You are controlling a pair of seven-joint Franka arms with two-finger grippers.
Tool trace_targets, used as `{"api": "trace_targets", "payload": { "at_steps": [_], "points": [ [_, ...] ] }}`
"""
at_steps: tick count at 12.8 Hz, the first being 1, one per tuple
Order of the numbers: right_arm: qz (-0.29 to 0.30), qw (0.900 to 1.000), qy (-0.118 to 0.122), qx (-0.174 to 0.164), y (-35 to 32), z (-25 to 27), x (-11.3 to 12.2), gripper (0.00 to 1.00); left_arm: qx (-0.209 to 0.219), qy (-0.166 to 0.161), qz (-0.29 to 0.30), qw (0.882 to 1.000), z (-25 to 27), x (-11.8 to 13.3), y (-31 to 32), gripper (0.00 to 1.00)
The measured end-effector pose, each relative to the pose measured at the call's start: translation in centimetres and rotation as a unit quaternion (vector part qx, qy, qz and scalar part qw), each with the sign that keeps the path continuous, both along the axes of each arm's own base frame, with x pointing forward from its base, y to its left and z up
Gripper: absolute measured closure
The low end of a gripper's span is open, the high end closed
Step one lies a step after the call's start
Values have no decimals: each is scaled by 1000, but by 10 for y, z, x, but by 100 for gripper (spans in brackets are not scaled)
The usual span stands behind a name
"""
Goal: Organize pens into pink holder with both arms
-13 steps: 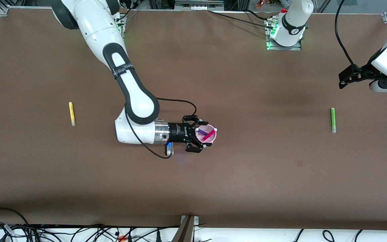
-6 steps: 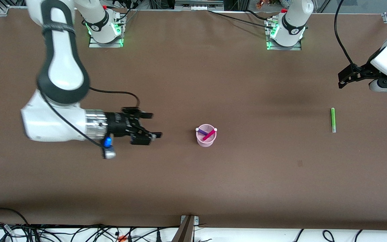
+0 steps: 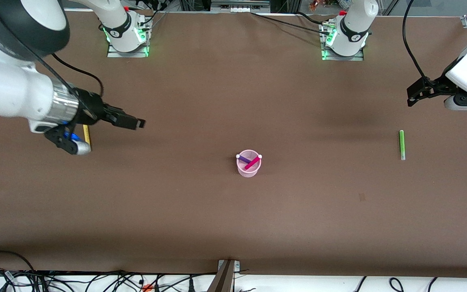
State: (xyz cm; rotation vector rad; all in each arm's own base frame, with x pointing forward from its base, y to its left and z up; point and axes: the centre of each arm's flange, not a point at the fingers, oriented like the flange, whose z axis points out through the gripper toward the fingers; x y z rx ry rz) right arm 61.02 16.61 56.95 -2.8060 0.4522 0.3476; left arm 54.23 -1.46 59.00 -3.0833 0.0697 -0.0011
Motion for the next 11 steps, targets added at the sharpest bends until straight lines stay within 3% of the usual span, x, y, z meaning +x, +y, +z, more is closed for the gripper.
{"api": "trace_targets", "payload": {
  "at_steps": [2,5,8,11],
  "points": [
    [79,995,-34,-42,-49,16,-20,0,0,-1,0,1000,0,0,0,0],
    [142,983,-57,-97,-104,40,-55,0,0,-1,-1,1000,1,0,-1,0],
    [159,979,-68,-109,-101,54,-77,0,0,-3,-1,1000,1,1,-1,0],
    [175,976,-76,-108,-101,55,-77,0,0,-3,-2,1000,2,1,-2,0]
  ]
}}
